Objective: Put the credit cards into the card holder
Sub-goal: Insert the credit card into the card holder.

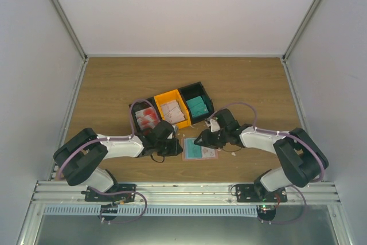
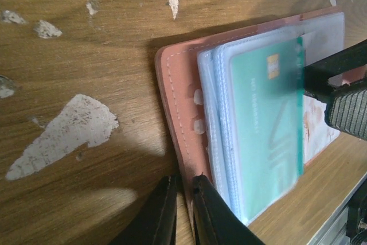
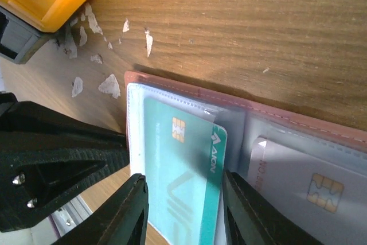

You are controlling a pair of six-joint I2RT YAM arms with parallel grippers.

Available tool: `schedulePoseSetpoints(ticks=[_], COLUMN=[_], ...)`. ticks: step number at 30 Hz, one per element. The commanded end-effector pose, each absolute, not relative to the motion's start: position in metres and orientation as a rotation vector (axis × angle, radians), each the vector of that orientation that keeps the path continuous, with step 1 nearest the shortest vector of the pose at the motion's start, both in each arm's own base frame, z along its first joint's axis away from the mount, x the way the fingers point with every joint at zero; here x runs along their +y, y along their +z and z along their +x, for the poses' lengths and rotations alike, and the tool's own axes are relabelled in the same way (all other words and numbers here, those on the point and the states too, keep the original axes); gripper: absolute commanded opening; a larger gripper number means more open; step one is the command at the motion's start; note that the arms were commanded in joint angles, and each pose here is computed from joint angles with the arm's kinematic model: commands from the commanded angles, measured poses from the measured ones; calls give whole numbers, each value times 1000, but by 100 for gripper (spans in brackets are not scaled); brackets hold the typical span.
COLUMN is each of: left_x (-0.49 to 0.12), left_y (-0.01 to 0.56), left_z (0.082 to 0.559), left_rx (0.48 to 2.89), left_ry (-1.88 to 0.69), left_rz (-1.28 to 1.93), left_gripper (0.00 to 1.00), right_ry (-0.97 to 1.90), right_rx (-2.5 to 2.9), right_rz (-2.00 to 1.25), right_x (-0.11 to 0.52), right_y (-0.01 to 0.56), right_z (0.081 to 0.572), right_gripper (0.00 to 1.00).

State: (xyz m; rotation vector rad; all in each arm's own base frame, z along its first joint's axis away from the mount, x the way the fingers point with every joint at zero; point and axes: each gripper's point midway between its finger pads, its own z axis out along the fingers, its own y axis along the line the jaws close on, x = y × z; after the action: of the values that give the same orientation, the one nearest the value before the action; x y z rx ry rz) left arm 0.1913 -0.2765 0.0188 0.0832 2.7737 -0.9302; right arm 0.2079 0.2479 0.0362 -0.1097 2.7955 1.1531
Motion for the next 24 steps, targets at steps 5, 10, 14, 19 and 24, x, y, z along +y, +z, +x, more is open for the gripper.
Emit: schedulePoseSetpoints(ticks=[5, 10, 14, 19, 24], left_x=[-259, -255, -272, -288, -298], left_y=[19, 35, 57, 82, 85], left_z=[185, 188, 187, 187, 190], left_rx=[2796, 2729, 2645, 2528, 2508], left_ry=[-740, -761, -938, -1135, -1199], left_rz=[101, 55, 76, 79, 76], left_gripper=[20, 19, 17, 21, 28], right_ry=[873, 750, 688, 630, 642], right_rx=[2774, 2767, 2754, 2780, 2808], right_rz=[-92, -109, -206, -306, -403], right_x=[228, 218, 220, 223, 232], right_y=[44, 50, 55, 48, 40], right_z=[223, 219, 214, 204, 195], right_gripper=[45, 37, 28, 27, 27])
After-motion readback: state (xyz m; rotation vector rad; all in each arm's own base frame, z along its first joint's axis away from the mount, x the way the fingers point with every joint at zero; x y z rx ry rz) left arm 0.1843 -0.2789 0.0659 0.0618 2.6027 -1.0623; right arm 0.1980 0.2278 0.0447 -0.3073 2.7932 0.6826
